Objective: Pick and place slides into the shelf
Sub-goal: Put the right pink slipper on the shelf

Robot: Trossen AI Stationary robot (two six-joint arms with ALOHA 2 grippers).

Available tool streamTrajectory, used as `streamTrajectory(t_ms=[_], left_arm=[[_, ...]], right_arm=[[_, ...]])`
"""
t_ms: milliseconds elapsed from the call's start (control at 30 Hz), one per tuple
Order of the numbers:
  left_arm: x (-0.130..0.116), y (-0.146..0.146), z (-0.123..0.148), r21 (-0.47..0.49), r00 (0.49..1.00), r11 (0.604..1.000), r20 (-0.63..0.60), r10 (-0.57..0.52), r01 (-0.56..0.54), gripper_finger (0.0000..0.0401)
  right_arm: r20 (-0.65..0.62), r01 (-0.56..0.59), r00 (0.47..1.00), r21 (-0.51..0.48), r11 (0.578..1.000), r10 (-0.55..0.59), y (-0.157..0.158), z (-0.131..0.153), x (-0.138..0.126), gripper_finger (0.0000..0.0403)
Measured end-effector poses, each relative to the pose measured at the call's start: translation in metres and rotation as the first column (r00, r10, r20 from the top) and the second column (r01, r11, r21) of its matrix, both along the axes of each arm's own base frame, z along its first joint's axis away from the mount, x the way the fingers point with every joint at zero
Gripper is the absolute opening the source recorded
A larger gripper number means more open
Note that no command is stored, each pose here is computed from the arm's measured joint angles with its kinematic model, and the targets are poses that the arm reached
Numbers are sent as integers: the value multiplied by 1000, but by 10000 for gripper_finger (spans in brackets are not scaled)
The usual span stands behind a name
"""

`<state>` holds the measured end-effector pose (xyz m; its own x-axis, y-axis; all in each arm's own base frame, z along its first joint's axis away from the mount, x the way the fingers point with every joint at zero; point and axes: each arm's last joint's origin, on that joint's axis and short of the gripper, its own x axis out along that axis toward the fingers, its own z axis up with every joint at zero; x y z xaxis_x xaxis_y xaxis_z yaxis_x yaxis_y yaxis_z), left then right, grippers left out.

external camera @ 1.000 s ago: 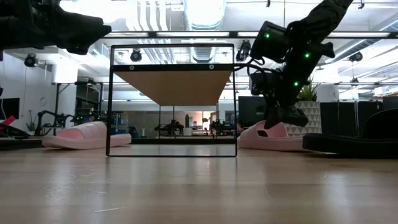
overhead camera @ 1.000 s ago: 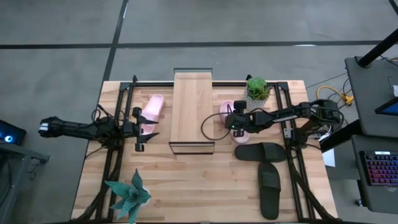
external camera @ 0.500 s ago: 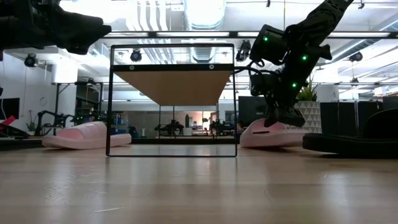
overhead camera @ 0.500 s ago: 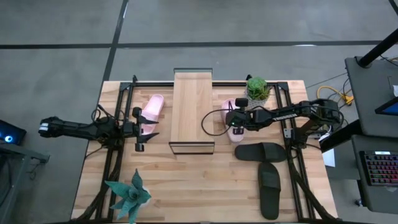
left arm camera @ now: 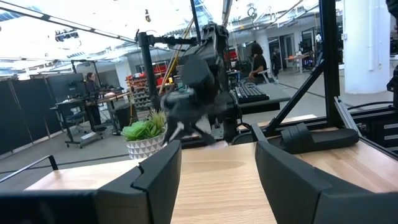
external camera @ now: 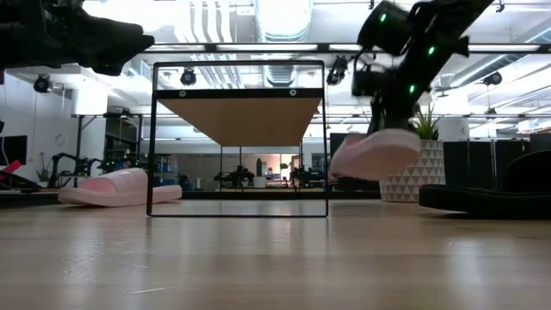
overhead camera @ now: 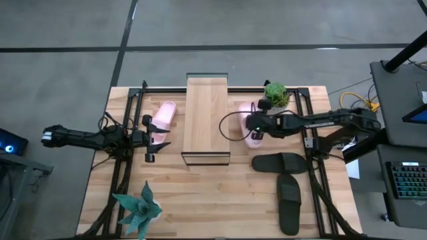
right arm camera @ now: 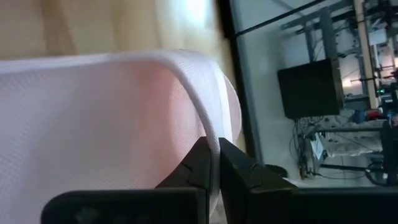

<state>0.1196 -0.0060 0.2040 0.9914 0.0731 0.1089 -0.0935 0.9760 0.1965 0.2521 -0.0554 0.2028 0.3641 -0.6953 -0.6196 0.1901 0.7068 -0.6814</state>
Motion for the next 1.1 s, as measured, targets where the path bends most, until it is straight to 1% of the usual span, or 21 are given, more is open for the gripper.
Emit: streamTrajectory(t_ms=[167, 333, 433, 533, 667, 800, 967, 1100], left_arm=[[0, 0, 0, 0, 1000, 1000, 0, 0, 0, 193], [0, 0, 0, 0, 1000, 1000, 1, 0, 0, 193], [0, 0, 0, 0, 1000, 1000, 1, 0, 0, 193], [0, 0, 0, 1, 1000, 1000, 1, 0, 0, 193], [0, 0, 1, 0, 1000, 1000, 5, 0, 0, 193], [0, 0, 1, 0, 1000, 1000, 8, 0, 0, 193], [0, 0, 1, 0, 1000, 1000, 10, 0, 0, 193], [0, 0, 1, 0, 1000, 1000, 11, 0, 0, 193]], right_arm=[[115, -42, 992, -13, 999, 43, 9, 32, -17, 9], [236, -84, 967, -47, 995, 93, 17, 63, -37, 9], [319, -159, 935, -17, 987, 156, 21, 76, -46, 9], [412, -262, 881, 15, 965, 232, 24, 87, -51, 9], [490, -410, 794, -4, 912, 360, 28, 99, -52, 9], [520, -512, 711, -79, 856, 473, 31, 106, -47, 9], [498, -607, 633, -155, 779, 593, 32, 107, -37, 9], [472, -667, 556, -238, 706, 684, 33, 107, -25, 9]])
